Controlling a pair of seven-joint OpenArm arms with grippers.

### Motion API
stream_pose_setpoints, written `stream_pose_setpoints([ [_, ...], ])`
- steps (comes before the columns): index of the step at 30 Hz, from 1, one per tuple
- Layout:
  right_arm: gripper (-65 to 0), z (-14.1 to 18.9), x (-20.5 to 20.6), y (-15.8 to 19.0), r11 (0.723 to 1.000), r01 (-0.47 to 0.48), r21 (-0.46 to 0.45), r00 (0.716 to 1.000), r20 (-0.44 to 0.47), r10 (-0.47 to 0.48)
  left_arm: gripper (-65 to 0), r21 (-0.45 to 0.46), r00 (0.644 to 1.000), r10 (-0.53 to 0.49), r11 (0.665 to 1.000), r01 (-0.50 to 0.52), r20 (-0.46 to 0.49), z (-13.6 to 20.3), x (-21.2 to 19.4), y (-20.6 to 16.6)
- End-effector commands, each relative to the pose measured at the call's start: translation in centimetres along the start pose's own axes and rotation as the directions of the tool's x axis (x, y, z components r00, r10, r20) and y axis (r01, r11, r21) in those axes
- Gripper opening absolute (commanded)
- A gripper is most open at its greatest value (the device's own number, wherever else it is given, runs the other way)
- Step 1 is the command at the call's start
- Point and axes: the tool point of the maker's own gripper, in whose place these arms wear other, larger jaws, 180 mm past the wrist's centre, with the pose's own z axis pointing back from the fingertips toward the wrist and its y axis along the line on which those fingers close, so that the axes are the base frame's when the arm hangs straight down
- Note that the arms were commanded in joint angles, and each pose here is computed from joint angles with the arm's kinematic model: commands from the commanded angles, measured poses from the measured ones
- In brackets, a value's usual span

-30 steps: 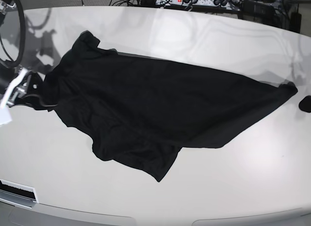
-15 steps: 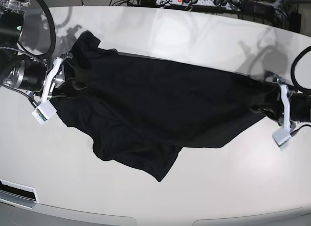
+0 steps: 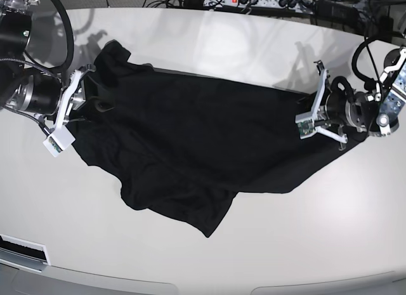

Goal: Layout the t-shirt on the table in an organized manner, then fold the t-shirt properly
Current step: 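Reach both grippers to the t-shirt edges and grasp them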

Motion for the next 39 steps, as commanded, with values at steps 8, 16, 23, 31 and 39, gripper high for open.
stream_pose_setpoints([
  [8,-38.3,0.6,1.4,-0.1,1.000,-0.030,-0.003,0.998,0.049,0.030,-30.3,0.005,1.000,0.004,1.000,-0.004,0.000,-1.6,-2.6,0.6],
  [16,-38.3,0.6,1.5,-0.1,1.000,-0.030,-0.003,0.998,0.050,0.030,-39.2,-0.007,0.999,0.030,1.000,-0.030,-0.013,-4.0,-3.3,-0.1],
  [23,-38.3,0.6,1.5,-0.1,1.000,-0.030,-0.003,0.998,0.049,0.030,-65.0,0.015,0.999,0.007,1.000,-0.006,-0.042,-4.7,-3.0,0.2],
  [31,-38.3,0.6,1.5,-0.1,1.000,-0.030,-0.003,0.998,0.049,0.030,-65.0,0.028,0.987,-0.154,0.987,0.155,-0.043,1.6,2.8,-0.1],
  [39,-38.3,0.6,1.4,-0.1,1.000,-0.030,-0.002,0.998,0.049,0.030,-65.0,0.029,0.968,-0.252,0.967,0.251,0.002,6.5,4.2,-0.8],
])
